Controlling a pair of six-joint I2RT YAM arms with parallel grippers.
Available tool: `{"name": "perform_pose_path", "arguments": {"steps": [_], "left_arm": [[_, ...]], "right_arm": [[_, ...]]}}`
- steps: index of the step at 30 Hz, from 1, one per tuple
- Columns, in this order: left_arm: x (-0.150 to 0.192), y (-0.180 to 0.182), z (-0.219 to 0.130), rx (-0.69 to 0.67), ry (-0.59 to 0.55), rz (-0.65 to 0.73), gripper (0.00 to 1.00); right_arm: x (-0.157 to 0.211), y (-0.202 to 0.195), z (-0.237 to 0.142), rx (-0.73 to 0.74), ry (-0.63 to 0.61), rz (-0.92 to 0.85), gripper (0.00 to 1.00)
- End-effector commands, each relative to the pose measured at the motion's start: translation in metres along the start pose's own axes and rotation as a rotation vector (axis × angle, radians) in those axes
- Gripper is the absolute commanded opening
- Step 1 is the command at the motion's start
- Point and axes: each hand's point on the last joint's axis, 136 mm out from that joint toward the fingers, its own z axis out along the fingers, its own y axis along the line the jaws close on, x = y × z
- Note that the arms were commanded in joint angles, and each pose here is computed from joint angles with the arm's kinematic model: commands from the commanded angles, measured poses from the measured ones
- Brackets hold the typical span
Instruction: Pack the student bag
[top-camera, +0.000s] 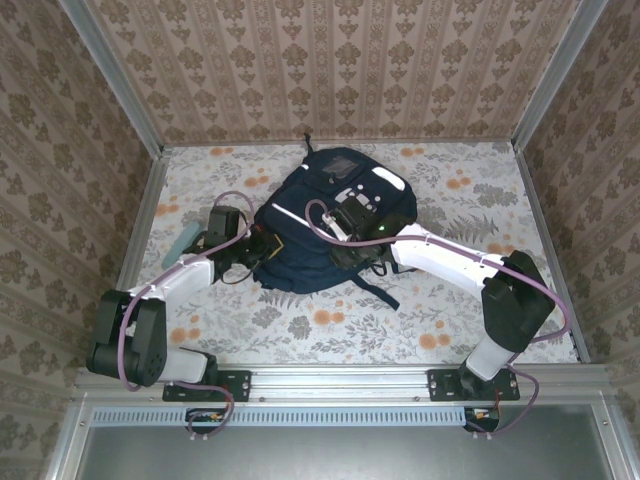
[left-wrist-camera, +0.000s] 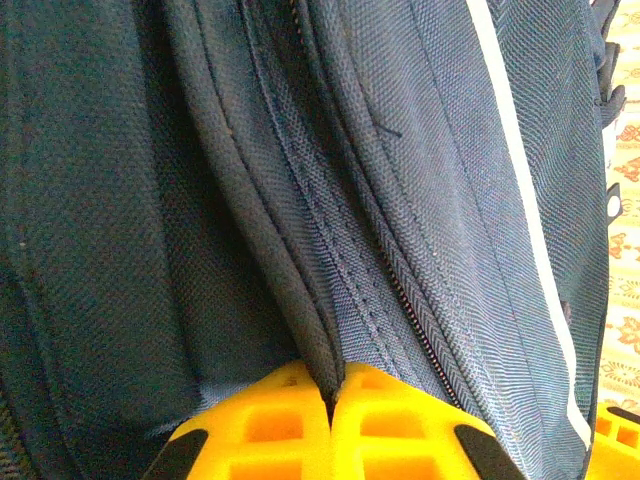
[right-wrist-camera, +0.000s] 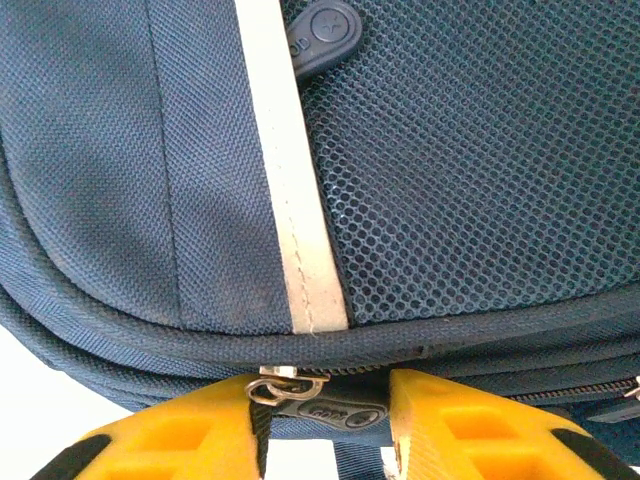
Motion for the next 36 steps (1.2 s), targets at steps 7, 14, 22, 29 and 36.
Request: {"name": "perform_pose_path", "arguments": {"steps": [7, 14, 22, 29, 36], "left_arm": [[-0.001, -0.020, -0.002, 0.065, 0.019, 0.030, 0.00], [0.000, -0.024, -0.004, 0.078, 0.026, 0.046, 0.00], [-0.008, -0.021, -0.025, 0.001, -0.018, 0.101, 0.50], [-0.016, -0.030, -0.033, -0.017, -0.053, 0.170, 0.54], [-0.018, -0.064, -0.013, 0.056, -0.024, 0.308, 0.47]], "right_arm": [[-0.013, -0.016, -0.002, 0.090, -0.039, 0.023, 0.16], [-0.013, -0.030, -0.010, 0.151, -0.080, 0.099, 0.01], [0.004, -0.060, -0.009, 0.172, -0.054, 0.247, 0.00], [0.009, -0.069, -0.007, 0.011, -0.044, 0.379, 0.00], [0.013, -0.029, -0.010, -0.219, 0.004, 0.327, 0.00]]}}
